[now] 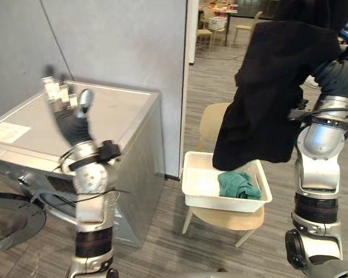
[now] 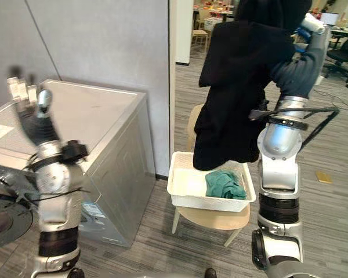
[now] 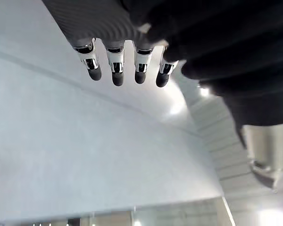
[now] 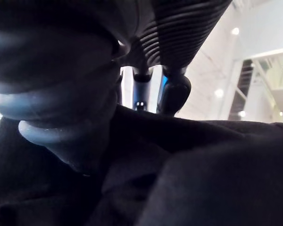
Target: Pick up the laundry basket with both hands and put the clothes into the washing machine.
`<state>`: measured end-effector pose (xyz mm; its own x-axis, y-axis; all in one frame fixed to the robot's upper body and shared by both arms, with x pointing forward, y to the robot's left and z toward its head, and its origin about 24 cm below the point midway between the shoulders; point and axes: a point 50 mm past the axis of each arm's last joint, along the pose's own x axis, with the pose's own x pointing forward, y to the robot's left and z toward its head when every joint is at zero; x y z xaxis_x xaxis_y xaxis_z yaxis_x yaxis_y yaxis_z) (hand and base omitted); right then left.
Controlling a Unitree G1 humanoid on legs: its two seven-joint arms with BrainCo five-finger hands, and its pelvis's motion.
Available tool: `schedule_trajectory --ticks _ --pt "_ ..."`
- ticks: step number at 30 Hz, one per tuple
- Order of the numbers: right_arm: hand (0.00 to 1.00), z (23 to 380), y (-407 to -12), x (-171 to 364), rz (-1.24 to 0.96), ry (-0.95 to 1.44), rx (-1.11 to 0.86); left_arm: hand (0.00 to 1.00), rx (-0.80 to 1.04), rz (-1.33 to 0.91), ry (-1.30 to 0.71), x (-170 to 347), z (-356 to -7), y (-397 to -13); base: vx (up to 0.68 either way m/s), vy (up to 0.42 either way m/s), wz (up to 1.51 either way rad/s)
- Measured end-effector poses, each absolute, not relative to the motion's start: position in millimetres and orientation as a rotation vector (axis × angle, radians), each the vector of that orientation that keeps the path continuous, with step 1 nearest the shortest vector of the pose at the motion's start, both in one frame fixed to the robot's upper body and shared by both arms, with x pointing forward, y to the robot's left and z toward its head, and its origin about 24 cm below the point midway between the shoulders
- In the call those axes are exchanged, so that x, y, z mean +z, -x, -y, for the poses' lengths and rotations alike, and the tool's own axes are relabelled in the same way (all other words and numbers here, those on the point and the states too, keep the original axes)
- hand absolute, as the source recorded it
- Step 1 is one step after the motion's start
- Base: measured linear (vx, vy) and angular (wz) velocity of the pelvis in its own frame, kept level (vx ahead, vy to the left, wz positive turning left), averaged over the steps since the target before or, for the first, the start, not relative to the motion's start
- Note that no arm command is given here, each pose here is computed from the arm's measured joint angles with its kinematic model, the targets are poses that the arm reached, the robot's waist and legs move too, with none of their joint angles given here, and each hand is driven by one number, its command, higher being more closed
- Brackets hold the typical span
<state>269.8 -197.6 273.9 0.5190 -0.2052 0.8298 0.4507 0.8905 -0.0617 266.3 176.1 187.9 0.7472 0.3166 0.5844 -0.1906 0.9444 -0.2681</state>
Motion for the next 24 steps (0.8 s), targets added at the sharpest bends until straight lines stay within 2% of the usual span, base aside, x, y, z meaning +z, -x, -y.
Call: schedule_trajectory --ticks 2,5,17,24 --pt "1.0 191 -272 270 0.937 0.249 -0.331 0.0 0.119 0.612 0.238 182 -146 -281 0.0 -0.001 -0.27" --pt "1.0 185 -281 261 0.88 0.216 -0.252 0.0 0.007 0.538 0.288 173 -127 -291 0.01 0.0 -0.2" --pt "1.0 164 -292 239 0.787 0.213 -0.096 0.0 -0.245 0.434 0.478 184 -78 -314 0.0 0.001 -0.14" --pt "1.0 151 -291 237 0.797 0.208 -0.041 0.0 -0.405 0.357 0.43 177 -41 -315 -0.01 -0.014 0.04"
